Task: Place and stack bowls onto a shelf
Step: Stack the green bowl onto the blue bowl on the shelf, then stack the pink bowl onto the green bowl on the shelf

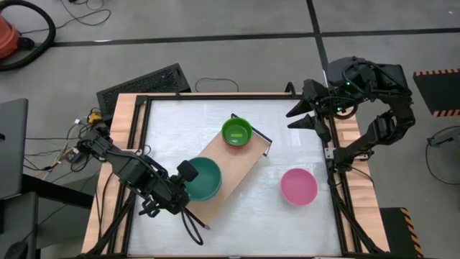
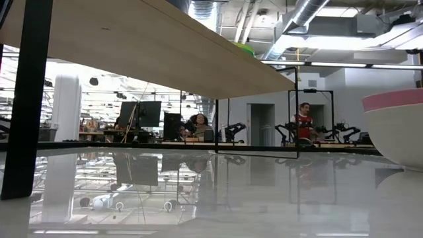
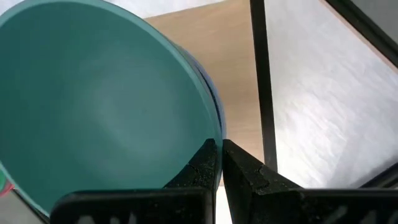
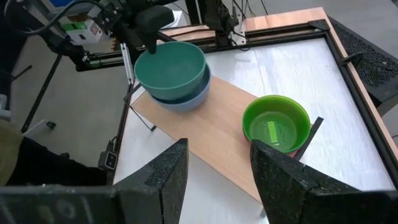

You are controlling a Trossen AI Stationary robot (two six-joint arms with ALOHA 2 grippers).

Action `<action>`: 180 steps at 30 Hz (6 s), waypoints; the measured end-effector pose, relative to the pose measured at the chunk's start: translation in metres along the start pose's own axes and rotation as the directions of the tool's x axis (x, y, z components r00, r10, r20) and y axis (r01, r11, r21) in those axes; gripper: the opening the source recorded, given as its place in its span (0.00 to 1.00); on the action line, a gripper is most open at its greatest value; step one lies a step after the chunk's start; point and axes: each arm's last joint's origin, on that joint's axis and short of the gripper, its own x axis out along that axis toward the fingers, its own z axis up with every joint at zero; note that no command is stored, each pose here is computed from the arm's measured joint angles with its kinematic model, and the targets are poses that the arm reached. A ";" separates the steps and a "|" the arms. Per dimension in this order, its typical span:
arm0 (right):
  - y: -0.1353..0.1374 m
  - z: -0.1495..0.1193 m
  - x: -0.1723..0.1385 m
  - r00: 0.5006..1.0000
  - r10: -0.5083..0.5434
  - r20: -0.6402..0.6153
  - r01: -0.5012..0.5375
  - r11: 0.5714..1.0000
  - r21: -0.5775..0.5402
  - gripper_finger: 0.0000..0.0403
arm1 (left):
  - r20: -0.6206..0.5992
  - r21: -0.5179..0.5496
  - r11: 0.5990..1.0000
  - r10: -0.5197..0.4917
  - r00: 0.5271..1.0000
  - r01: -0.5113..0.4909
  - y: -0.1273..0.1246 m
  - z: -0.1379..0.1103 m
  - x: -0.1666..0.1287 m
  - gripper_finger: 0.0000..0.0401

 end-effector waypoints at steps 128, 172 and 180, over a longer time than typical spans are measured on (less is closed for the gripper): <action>0.015 -0.258 0.112 0.642 -0.199 -0.740 0.732 0.447 0.515 0.50 | -0.060 -0.889 0.244 0.777 0.627 -0.388 0.045 -0.072 -0.079 0.27; 0.019 -0.280 0.161 0.550 -0.212 -0.808 0.728 0.596 0.339 0.06 | -0.066 -0.857 0.279 0.773 0.631 -0.432 0.046 -0.069 -0.075 0.27; 0.021 -0.277 0.160 0.557 -0.188 -0.809 0.732 0.571 0.372 0.06 | -0.066 -0.857 0.279 0.773 0.631 -0.432 0.046 -0.069 -0.075 0.27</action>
